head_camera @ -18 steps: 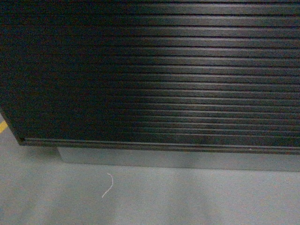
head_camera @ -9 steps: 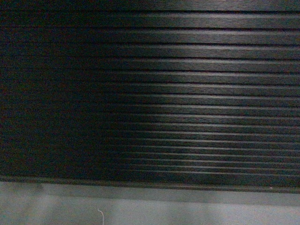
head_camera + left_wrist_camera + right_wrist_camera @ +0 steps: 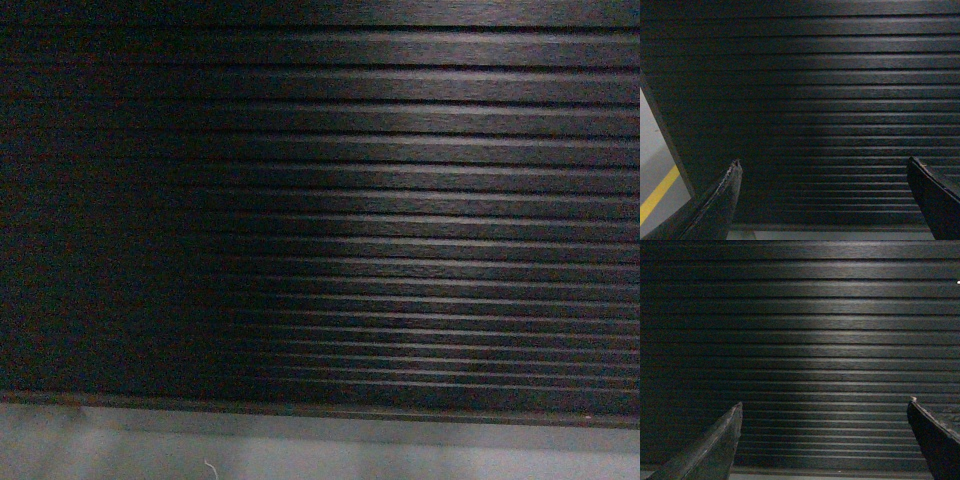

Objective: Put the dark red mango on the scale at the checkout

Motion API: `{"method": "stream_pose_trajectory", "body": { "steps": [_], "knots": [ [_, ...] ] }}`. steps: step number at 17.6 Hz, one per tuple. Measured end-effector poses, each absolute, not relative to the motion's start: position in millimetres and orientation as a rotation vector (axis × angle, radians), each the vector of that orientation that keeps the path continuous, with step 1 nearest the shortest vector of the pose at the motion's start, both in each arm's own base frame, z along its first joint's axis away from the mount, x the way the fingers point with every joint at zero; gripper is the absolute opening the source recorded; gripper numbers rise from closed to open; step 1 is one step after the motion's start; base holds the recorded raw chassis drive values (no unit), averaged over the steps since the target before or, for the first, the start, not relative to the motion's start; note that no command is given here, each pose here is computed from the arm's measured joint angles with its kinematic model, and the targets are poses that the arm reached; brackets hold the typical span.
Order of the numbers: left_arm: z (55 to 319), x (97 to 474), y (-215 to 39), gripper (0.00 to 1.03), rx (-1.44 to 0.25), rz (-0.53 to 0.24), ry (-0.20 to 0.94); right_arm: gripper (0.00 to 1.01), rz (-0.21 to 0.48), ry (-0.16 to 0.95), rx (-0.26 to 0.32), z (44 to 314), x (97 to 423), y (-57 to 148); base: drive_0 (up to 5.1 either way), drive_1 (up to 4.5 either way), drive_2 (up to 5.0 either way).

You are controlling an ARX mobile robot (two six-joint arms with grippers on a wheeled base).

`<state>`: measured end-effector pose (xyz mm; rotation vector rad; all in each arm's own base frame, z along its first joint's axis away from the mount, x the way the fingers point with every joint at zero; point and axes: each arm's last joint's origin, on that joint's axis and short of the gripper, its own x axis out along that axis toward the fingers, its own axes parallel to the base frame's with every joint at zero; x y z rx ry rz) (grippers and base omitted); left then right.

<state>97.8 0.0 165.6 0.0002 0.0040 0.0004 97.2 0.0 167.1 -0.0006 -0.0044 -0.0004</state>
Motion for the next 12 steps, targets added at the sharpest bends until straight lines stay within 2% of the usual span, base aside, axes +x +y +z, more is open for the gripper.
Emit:
{"method": "stream_pose_trajectory", "body": {
  "steps": [12],
  "knots": [
    [165.6,97.8,0.0,0.98,0.0,0.0,0.004,0.98,0.0,-0.004,-0.001,167.1,97.2,0.0,0.0,0.0,0.0]
  ]
}}
